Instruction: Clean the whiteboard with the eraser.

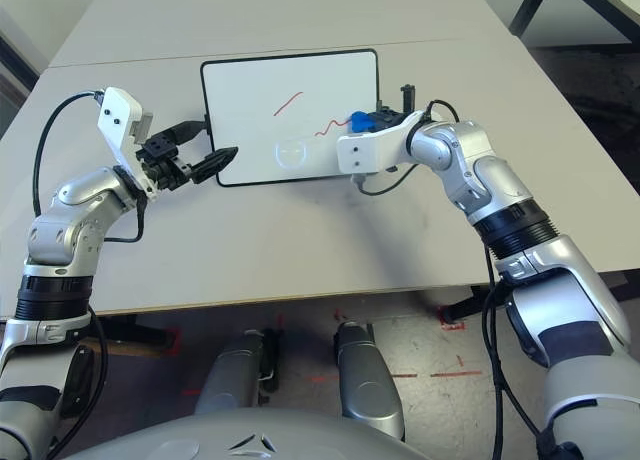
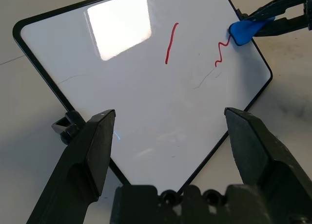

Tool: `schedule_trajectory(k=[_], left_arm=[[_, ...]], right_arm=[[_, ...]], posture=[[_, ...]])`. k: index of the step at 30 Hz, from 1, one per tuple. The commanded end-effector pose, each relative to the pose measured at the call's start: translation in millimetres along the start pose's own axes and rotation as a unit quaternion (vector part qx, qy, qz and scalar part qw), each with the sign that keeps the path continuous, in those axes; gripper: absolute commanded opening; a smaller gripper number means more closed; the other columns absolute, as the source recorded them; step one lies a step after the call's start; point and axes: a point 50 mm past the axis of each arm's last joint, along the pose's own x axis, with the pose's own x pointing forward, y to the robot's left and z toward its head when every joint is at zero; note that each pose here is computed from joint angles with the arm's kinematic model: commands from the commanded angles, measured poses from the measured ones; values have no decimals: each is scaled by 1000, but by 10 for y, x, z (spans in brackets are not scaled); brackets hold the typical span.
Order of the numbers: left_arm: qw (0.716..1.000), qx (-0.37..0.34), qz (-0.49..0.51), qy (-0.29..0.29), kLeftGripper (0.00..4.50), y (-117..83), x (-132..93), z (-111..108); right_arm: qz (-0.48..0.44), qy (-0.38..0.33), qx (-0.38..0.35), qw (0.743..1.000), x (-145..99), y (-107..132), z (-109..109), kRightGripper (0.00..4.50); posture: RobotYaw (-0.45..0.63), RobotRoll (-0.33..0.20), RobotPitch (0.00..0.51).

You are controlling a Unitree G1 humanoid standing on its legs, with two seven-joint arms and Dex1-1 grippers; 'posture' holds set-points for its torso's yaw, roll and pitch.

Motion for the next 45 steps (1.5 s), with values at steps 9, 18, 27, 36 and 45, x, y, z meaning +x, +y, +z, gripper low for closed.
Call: schedule_trajectory(k=[9,18,27,36,45], left_arm=[[1000,9,-2,9,4500,-29,-23,21],[1000,7,3,11,4500,-32,-43,13],[1000,6,6,11,4500,-35,-54,1],[1000,3,8,12,4500,-41,-60,-15],[1000,2,10,12,4500,-41,-77,-31]], right_arm=[[12,8,-21,1000,99,50,-36,383],[22,-14,-25,999,185,76,103,383],[28,-33,-28,999,234,91,233,381],[29,-48,-29,998,275,84,347,379],[31,-67,-31,997,318,92,485,379]], posture=[[-133,0,177],[-123,0,182],[-119,0,184],[-114,0,186],[-110,0,189]])
